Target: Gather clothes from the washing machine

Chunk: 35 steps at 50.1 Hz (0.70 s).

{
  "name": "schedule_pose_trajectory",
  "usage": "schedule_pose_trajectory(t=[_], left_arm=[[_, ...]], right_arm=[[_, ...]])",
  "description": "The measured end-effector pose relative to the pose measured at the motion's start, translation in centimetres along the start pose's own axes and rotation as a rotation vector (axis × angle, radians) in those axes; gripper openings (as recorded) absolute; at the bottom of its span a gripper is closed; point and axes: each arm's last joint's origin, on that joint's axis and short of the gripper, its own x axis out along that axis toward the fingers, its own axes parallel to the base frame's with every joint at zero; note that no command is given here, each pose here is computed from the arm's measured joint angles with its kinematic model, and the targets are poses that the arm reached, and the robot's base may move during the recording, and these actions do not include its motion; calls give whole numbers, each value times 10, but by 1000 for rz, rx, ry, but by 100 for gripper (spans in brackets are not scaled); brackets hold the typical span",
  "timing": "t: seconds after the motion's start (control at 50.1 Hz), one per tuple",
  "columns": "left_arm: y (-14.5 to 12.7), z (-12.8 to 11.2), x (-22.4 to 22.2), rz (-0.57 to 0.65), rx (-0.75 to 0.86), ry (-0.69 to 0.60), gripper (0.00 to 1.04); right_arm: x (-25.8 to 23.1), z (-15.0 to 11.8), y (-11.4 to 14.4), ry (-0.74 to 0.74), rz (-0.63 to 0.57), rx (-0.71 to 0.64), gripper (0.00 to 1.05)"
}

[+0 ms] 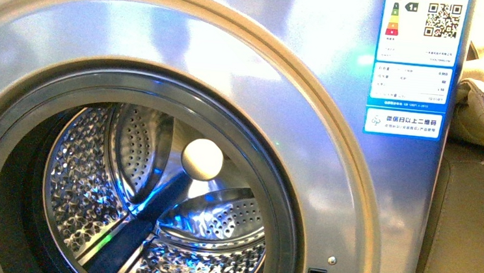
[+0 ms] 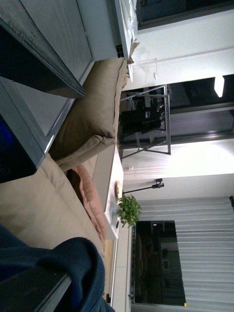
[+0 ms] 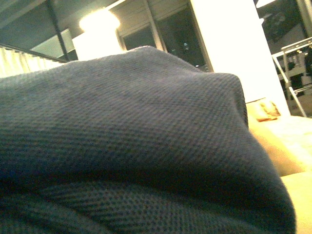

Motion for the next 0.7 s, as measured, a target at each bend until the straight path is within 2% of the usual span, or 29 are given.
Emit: schedule_pose_trajectory(t=[0.12, 0.239, 0.459, 0.559, 0.699], left_arm=[[1, 0, 0, 25, -1, 2, 98], [2, 8, -5, 35, 3, -16, 98], [3, 5, -2, 45, 4, -8, 98], [3, 5, -2, 44, 4, -8, 98], [3, 5, -3, 43, 4, -9, 98]], right_arm=[[-10, 13, -35, -9, -124, -10, 10], [-15, 11, -66, -1, -221, 19, 10], [-33, 9, -78, 51, -225, 9, 10], [-48, -9, -87, 123, -255, 6, 10], [-70, -55, -114, 265, -349, 46, 10]])
